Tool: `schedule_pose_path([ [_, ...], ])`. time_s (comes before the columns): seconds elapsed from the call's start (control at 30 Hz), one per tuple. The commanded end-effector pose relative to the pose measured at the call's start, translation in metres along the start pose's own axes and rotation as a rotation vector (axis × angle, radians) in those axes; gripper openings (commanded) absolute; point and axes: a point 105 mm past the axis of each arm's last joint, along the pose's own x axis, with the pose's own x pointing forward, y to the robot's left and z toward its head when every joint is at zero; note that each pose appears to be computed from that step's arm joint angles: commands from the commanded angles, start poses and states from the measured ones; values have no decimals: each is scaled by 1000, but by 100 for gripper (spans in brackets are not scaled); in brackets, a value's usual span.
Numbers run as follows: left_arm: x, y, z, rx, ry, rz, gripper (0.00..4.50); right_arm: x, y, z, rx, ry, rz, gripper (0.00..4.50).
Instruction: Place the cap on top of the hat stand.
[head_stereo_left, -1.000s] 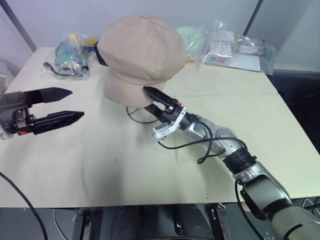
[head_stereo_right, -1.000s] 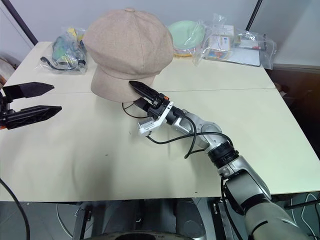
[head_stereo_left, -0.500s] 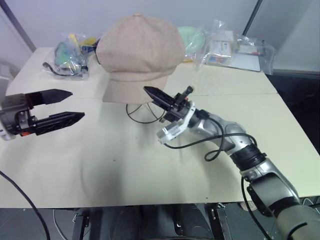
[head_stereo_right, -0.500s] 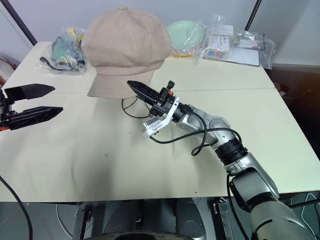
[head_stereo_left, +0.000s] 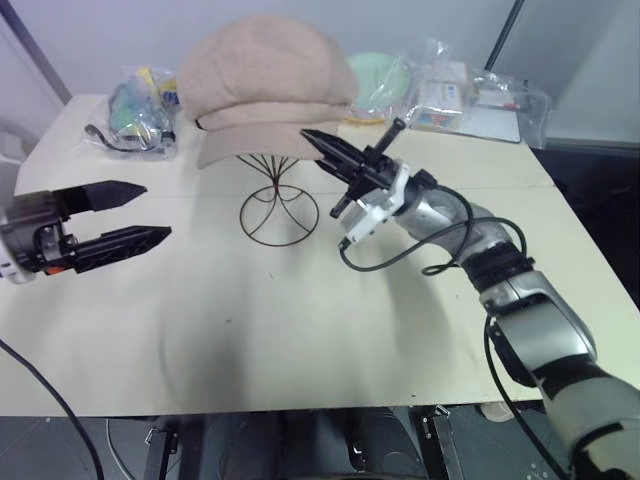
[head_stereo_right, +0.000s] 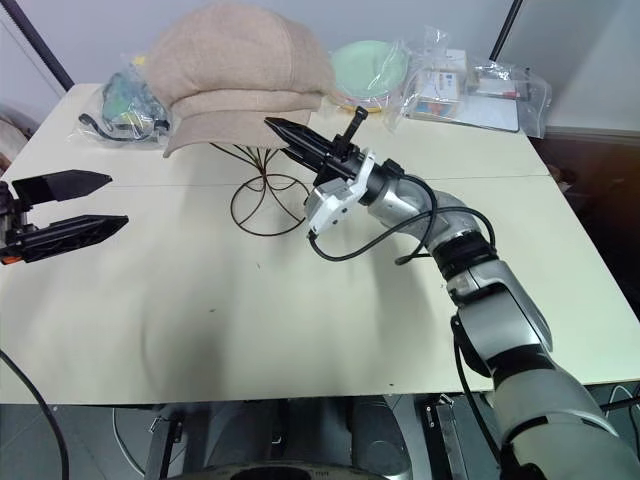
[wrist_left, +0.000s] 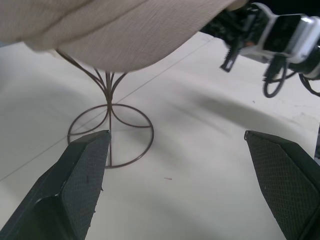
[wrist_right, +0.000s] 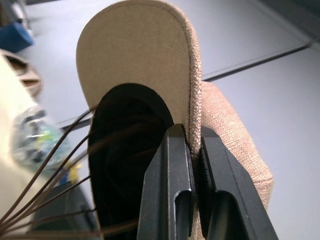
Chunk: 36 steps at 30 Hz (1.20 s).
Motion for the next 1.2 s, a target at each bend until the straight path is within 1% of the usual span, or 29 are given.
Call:
schedule_pose_path([
  [0.03,-6,-1,14,60,-33,25,450,4,5,1,19,-40,21,6],
  [0.13,-7,-2,15,66,-35,30,450,6,20,2,45,-51,60,6],
  [0.3,-10,-3,19,75,-38,45,450,7,38,-2,-42,-38,123,6],
  [0.43,-11,-3,20,74,-38,48,450,0,48,0,-78,-55,152,6],
  [0.53,-11,-4,20,73,-34,46,450,-4,55,-3,-91,-42,176,6],
  [0.57,-11,-4,20,73,-34,46,450,-5,56,-4,-93,-37,179,35],
  [0.67,-11,-3,20,71,-33,44,450,-8,57,-7,-91,-22,194,146],
  [0.7,-10,-3,20,71,-33,43,450,-9,57,-7,-91,-22,199,214],
  [0.8,-9,-2,19,70,-31,40,450,-16,58,-7,-93,-19,218,375],
  [0.83,-9,-2,19,70,-32,39,450,-20,58,-8,-96,-13,230,421],
  [0.87,-8,-2,19,68,-34,39,450,-25,57,-9,-104,-2,245,445],
  [0.97,-8,-1,17,64,-36,39,450,-49,51,-16,-107,52,318,445],
  [1.03,-8,-1,16,62,-35,39,450,-59,40,-16,-119,73,326,445],
  [1.13,-11,2,13,55,-33,52,450,-75,18,-10,-109,97,327,445],
  [1.2,-15,5,11,48,-31,67,450,-85,6,-3,-44,131,356,445],
])
